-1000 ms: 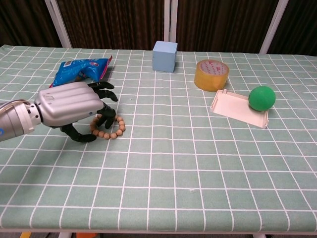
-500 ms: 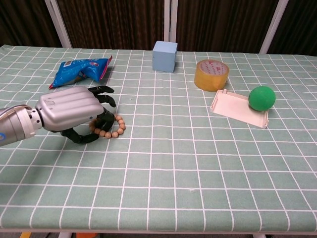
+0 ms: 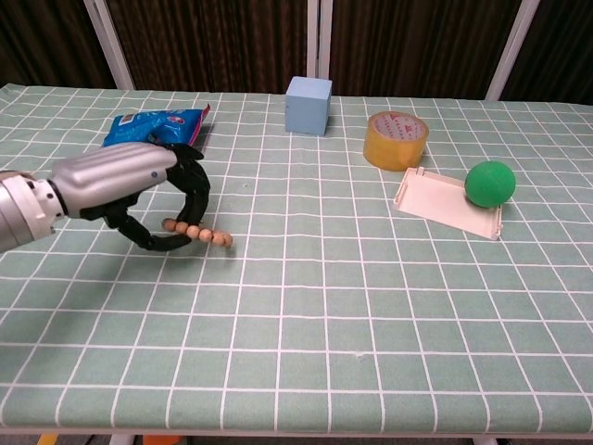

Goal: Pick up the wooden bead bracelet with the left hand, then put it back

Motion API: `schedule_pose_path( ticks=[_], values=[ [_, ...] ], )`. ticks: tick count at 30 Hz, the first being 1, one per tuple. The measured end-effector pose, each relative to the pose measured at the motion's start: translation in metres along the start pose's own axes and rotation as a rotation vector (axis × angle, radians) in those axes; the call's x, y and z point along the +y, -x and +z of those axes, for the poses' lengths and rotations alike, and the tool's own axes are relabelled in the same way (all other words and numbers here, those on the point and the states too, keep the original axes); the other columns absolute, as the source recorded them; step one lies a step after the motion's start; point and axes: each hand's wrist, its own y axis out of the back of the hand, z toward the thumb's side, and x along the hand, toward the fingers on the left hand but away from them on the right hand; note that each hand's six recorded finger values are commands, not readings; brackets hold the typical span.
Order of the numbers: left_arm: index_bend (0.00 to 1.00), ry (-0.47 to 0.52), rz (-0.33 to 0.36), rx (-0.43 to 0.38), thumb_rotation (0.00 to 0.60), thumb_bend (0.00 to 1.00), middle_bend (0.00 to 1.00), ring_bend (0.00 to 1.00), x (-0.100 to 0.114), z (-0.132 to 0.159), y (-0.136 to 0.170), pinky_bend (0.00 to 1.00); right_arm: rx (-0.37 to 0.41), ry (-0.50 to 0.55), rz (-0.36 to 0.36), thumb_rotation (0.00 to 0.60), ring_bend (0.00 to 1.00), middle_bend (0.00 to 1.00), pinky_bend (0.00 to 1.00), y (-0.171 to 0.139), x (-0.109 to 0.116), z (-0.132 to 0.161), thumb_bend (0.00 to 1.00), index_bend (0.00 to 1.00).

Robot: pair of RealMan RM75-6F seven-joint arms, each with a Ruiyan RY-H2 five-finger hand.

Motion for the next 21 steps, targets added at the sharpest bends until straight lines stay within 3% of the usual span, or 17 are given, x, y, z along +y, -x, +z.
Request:
schedule_pose_path(
  ticks=[6,14,21],
  values=[
    [0.59,0.487,0.041,0.07,0.6,0.38,0.64,0.29,0.019,-0.008,0.005,0.12,0.003,0.012,-0.012,0.6,0.0,0.04,0.0,-0.002,0.002,-0.001,0.16,0.0],
    [0.57,1.142,0.029,0.125,0.6,0.38,0.63,0.29,0.029,-0.008,0.015,0.13,0.005,0.023,-0.017,0.6,0.0,0.04,0.0,-0.004,0.003,-0.002,0.16,0.0],
    [0.57,1.554,-0.008,0.104,0.6,0.38,0.62,0.29,0.033,0.004,0.02,0.13,0.007,0.025,-0.018,0.6,0.0,0.04,0.0,-0.005,0.003,-0.002,0.15,0.0]
  ],
)
